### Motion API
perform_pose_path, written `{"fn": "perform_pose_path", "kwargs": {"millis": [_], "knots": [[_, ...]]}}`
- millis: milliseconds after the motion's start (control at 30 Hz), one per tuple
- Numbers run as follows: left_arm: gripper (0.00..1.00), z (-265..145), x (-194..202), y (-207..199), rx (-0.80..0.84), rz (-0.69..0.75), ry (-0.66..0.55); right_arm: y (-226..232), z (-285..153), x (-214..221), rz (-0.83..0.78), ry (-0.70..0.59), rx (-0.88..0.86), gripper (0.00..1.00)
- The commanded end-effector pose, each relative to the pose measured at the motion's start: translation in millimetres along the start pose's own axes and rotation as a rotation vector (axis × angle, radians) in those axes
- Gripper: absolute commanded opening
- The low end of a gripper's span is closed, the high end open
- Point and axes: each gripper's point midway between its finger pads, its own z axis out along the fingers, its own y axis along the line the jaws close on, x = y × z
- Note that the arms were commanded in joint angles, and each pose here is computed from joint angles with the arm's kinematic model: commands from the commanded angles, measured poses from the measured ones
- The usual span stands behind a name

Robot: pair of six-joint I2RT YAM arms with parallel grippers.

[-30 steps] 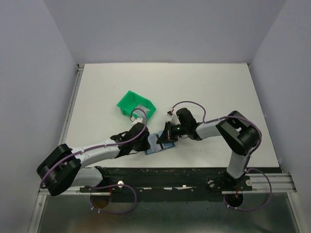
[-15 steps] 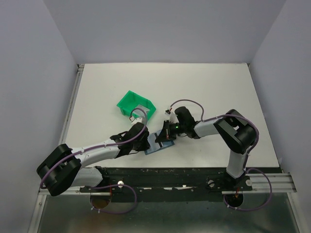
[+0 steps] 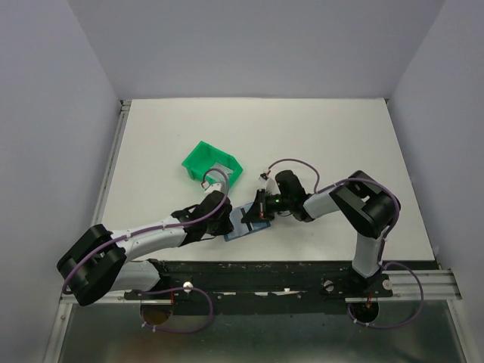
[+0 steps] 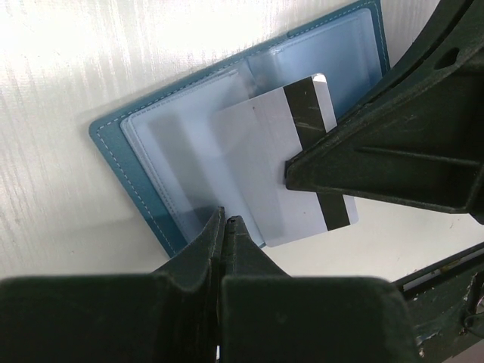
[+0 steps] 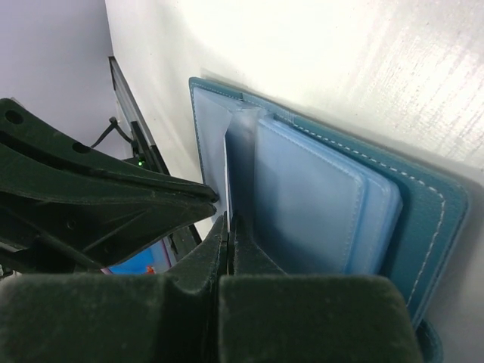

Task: Put the credit cards into the card holder
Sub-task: Insert the credit card into the card holder.

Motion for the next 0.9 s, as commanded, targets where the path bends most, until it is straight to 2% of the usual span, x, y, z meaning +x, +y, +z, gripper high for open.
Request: {"fn": "perform_pose_path", "kwargs": {"millis": [0,200,367,467,867], "knots": [[0.0,-5.8,1.9,8.9,-0.034,-0.001,0.006,-5.7,4.9,-3.2,0.021,-0.035,-0.011,0.01],[0.01,-19.8,-12.1,11.2,-0.049,-0.013,-0.046,-10.0,6.3,-0.9,0.024,-0.027,-0.006,0.0],[0.09,-25.7,-15.8,17.5,-0.051,-0.039,-0.076,-10.7,6.4,-0.4,0.027,-0.024,-0.002,0.0],[0.12,-23.2,-10.9,23.6,-0.068,-0.039,-0.062,-11.3,6.4,-1.0,0.027,-0.025,-0.001,0.0],[0.11,-5.7,11.5,40.1,-0.106,-0.051,0.003,-12.6,8.8,-2.0,0.023,-0.018,0.007,0.0]]}}
